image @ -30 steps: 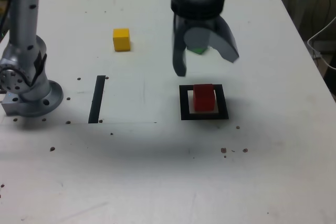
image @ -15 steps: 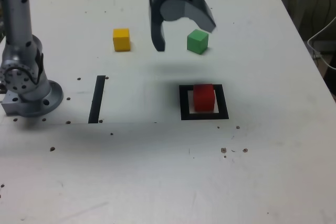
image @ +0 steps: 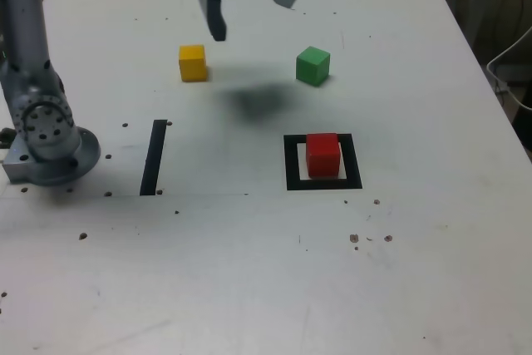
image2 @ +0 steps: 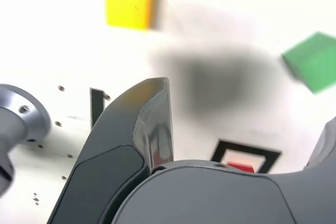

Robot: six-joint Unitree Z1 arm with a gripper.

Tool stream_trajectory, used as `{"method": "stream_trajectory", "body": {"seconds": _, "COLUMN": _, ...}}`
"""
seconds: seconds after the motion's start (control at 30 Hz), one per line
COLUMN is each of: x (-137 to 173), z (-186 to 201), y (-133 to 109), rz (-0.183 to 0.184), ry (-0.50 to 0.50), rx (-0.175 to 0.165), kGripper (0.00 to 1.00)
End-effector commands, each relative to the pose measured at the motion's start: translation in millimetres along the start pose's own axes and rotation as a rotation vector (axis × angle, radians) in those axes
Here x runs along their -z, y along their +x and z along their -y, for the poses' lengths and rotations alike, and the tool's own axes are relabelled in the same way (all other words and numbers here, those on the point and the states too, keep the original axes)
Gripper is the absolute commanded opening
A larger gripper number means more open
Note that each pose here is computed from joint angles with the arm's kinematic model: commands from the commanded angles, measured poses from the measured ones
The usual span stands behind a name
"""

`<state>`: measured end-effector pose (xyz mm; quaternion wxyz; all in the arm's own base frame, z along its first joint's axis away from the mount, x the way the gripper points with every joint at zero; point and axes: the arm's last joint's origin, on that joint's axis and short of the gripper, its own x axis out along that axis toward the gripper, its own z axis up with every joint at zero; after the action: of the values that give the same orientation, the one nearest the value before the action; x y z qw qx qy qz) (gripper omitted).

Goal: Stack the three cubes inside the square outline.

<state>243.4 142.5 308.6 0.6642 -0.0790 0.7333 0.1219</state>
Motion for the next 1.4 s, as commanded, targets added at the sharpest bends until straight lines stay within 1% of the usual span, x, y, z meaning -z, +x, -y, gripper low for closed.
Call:
{"method": "stream_trajectory", "body": {"seconds": 0.0, "x": 4, "z": -6, "y": -2, "rz": -0.005, "ry": -0.011, "rx": -0.016, "kGripper": 1.0}}
{"method": "stream_trajectory", "body": {"seconds": 0.17, "x": 10, "z": -18, "y": 0, "rz": -0.035, "ry": -0.025, "rx": -0.04, "kGripper": 1.0}}
{"method": "stream_trajectory", "body": {"seconds": 0.33, "x": 14, "z": -29, "y": 15, "rz": -0.101, "ry": -0.033, "rx": -0.057, "kGripper": 1.0}}
{"method": "stream_trajectory", "body": {"seconds": 0.53, "x": 18, "z": -43, "y": 34, "rz": -0.168, "ry": -0.041, "rx": -0.055, "kGripper": 0.99}}
{"method": "stream_trajectory", "body": {"seconds": 0.73, "x": 22, "z": -47, "y": 42, "rz": -0.205, "ry": -0.025, "rx": -0.042, "kGripper": 0.99}}
{"method": "stream_trajectory", "body": {"seconds": 0.97, "x": 25, "z": -47, "y": 55, "rz": -0.223, "ry": -0.029, "rx": -0.037, "kGripper": 0.98}}
{"method": "stream_trajectory", "body": {"seconds": 1.13, "x": 21, "z": -51, "y": 68, "rz": -0.252, "ry": -0.037, "rx": -0.027, "kGripper": 0.96}}
{"method": "stream_trajectory", "body": {"seconds": 1.37, "x": 15, "z": -64, "y": 82, "rz": -0.243, "ry": -0.07, "rx": -0.041, "kGripper": 0.99}}
